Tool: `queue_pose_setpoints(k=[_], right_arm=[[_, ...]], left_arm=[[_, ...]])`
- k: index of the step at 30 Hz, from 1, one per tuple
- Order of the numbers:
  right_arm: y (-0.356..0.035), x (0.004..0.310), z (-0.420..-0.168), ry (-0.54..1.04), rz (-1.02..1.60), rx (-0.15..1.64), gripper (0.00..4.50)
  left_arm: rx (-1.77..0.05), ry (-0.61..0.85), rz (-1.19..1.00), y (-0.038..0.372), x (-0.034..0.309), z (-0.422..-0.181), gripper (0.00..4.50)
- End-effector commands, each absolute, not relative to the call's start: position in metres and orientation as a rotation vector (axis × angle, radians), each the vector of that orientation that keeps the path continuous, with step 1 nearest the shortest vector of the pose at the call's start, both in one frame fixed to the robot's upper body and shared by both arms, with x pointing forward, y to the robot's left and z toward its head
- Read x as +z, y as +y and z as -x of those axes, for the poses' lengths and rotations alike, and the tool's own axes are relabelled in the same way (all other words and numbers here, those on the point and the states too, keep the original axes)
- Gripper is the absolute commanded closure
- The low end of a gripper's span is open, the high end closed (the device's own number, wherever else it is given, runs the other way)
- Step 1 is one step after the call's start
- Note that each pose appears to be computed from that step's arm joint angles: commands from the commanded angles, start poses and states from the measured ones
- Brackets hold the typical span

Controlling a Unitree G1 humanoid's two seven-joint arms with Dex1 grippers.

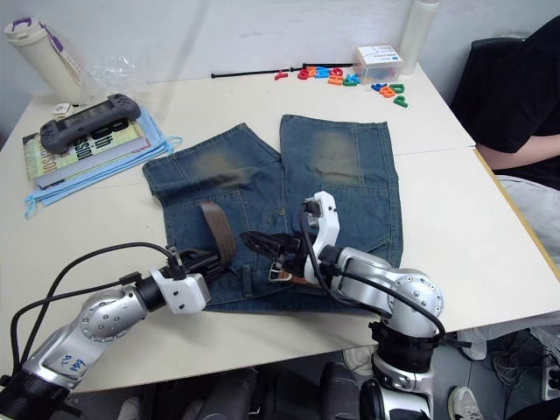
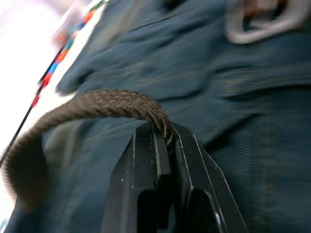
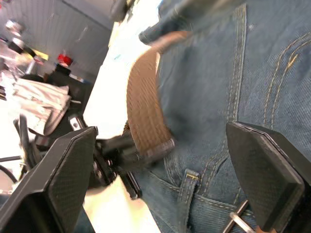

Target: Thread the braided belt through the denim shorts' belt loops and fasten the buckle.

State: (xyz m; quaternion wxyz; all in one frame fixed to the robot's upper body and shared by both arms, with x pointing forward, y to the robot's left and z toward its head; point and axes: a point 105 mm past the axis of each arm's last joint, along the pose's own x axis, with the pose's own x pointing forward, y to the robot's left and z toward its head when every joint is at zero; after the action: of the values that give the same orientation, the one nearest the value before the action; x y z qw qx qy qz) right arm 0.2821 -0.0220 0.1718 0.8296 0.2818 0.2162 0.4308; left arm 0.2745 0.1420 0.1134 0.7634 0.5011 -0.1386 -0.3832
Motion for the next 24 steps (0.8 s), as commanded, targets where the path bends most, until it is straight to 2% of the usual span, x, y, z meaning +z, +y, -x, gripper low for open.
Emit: queue_pose_setpoints(k=[1, 11, 24], right_arm=[[-0.008, 0.175, -0.282, 0.449, -0.527, 0.921, 0.00], [0.000, 0.163, -0.293, 0.465, -0.405, 0.829, 0.00], [0.010, 0.155, -0.305, 0.475, -0.186, 0.725, 0.00]], left_arm=[[-0.931, -0.309, -1.194, 0.140, 0.104, -0.270, 4.40], [-1.102, -0.195, -1.479, 0.153, 0.074, -0.277, 4.40], [-1.135, -0.199, -1.500, 0.147, 0.075, -0.282, 4.40]])
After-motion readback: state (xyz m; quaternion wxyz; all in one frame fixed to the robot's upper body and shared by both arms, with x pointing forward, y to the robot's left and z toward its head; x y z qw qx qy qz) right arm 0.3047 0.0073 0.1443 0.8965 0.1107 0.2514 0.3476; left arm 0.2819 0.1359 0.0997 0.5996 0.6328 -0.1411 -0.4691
